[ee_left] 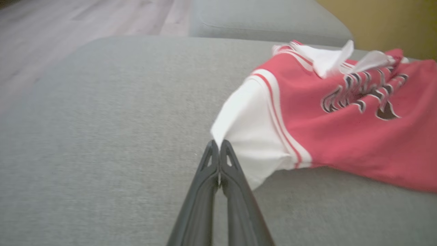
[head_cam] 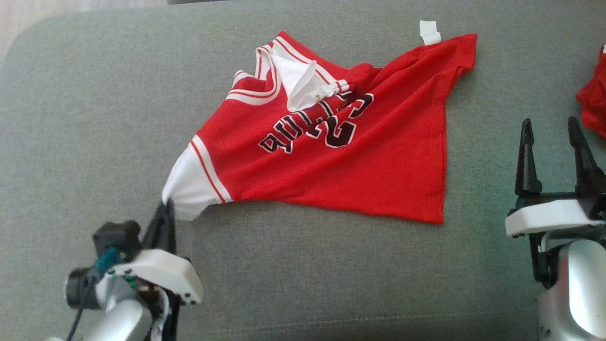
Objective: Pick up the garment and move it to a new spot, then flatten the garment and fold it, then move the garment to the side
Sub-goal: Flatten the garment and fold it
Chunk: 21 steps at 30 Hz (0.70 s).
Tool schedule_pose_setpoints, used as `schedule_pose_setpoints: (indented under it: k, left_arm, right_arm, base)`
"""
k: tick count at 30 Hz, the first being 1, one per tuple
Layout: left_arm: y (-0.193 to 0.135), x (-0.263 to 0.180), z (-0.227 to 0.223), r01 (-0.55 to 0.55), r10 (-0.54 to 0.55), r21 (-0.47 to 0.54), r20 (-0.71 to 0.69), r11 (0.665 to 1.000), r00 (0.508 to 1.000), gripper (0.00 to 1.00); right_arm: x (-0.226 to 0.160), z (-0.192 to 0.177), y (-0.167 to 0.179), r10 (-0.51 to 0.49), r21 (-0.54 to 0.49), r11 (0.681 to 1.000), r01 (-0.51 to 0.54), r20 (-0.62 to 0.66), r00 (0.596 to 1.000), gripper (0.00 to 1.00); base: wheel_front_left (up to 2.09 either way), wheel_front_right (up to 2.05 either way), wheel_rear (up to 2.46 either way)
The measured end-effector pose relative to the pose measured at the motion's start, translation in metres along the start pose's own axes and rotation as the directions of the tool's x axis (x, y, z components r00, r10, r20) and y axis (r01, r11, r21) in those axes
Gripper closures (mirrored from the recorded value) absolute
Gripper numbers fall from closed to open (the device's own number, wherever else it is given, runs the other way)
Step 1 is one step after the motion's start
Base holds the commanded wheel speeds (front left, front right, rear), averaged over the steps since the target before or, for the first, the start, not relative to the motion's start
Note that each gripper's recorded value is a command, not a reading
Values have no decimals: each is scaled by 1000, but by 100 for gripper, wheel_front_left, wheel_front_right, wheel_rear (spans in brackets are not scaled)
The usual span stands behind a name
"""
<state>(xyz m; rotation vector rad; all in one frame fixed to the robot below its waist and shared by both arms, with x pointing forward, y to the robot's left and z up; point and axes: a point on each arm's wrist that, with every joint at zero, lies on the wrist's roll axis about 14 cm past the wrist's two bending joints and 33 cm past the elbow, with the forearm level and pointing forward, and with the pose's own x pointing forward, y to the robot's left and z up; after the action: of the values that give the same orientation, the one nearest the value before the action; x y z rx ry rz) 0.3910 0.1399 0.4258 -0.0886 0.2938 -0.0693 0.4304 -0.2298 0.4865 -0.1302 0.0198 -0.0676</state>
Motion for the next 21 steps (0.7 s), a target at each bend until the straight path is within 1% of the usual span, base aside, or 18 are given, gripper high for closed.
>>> schedule_pose_setpoints:
  k: [4,8,11,14,17,19,20,21]
  left_arm:
    - [-19,-6,-15,58,-58,-8,-62,998,996,100]
    - [-57,-8,-22,181,-181,-7,-88,983,979,100]
    - [-95,-6,-19,302,-301,0,-83,953,950,100]
    - [-126,-2,-17,400,-397,25,-79,916,914,100]
    - [-147,1,-23,458,-453,29,-106,888,885,100]
    - [-153,2,-33,478,-471,30,-136,878,872,100]
    - [-154,3,-38,481,-472,30,-151,876,869,91]
    - [-154,2,-42,481,-471,31,-161,876,867,55]
  right_arm:
    - [-2,-3,-4,-11,-3,1000,10,-9,1000,0]
    - [-4,-6,-9,-24,-6,1000,24,-19,1000,0]
    - [-5,-7,-12,-32,-9,999,32,-25,999,0]
    - [-7,-10,-15,-38,-12,999,37,-33,999,0]
    - [-8,-13,-16,-40,-15,999,40,-41,998,0]
    - [-9,-14,-17,-42,-11,999,42,-44,998,0]
    - [-10,-15,-18,-45,-9,999,44,-49,998,0]
    - [-10,-16,-18,-45,-8,999,45,-52,998,0]
  base:
    - [0,0,0]
    - [0,0,0]
    - [0,0,0]
    - [0,0,0]
    - [0,0,0]
    - [0,0,0]
    - [0,0,0]
    - [0,0,0]
